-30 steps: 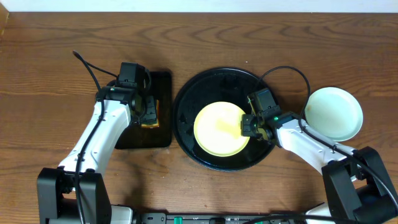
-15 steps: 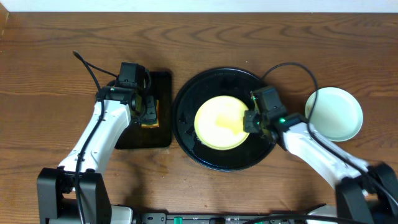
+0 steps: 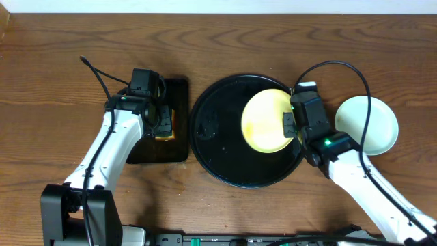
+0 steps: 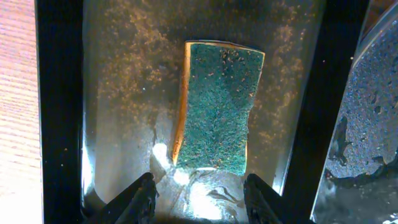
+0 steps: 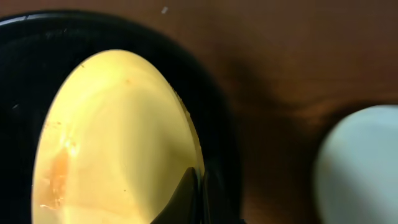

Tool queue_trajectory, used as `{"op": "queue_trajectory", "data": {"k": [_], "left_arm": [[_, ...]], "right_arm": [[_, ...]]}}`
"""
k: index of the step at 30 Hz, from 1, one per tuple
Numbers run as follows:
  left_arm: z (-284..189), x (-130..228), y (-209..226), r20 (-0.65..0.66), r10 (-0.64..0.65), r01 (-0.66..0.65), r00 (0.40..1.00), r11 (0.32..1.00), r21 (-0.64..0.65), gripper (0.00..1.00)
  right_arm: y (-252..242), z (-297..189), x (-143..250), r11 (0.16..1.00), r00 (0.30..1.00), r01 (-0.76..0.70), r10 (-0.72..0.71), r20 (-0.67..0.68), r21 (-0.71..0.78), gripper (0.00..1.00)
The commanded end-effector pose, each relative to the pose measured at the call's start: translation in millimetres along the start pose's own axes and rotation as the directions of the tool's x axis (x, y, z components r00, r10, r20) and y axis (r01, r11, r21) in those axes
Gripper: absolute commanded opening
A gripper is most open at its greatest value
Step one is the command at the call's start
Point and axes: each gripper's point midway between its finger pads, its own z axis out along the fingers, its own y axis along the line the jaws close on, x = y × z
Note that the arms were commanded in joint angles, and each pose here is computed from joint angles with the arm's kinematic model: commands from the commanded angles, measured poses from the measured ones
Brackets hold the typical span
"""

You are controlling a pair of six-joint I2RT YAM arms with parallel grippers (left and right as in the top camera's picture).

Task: Clean dirty plates on tray and stack at the side
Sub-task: 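Slide the yellow plate rightward off the round tray with the right gripper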

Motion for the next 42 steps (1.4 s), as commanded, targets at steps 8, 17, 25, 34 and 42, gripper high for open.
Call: {"op": "queue_trajectory", "data": {"k": [8,17,25,34,42], "left_arm": [[-1,-3,-1,0.009,0.002,-0.002,1.000,1.000,0.001,0.47],[-1,-3,-1,0.009,0.002,-0.002,1.000,1.000,0.001,0.47],[-1,-3,-1,0.010,0.002,-0.002,1.000,1.000,0.001,0.48],[-1,-3,-1,0.009,0.002,-0.002,1.000,1.000,0.001,0.47],[-1,-4,-1,0.012,0.001,-0.001,1.000,1.000,0.002,0.48]], "right_arm": [[-5,-46,-57,0.969,0.943,0.224,-0.242,0.229,0.100,0.01],[12,-62,-52,0.952,0.924,0.262,-0.294,0.243,0.156,0.01],[-26,-43,-11,0.982,0.995,-0.047,0.030,0.093,0.182,0.09],[-50,-1,18,0.979,0.974,-0.194,0.199,-0.108,0.061,0.17],[-60,35,53,0.944,0.905,-0.328,0.307,-0.294,-0.025,0.20]]}}
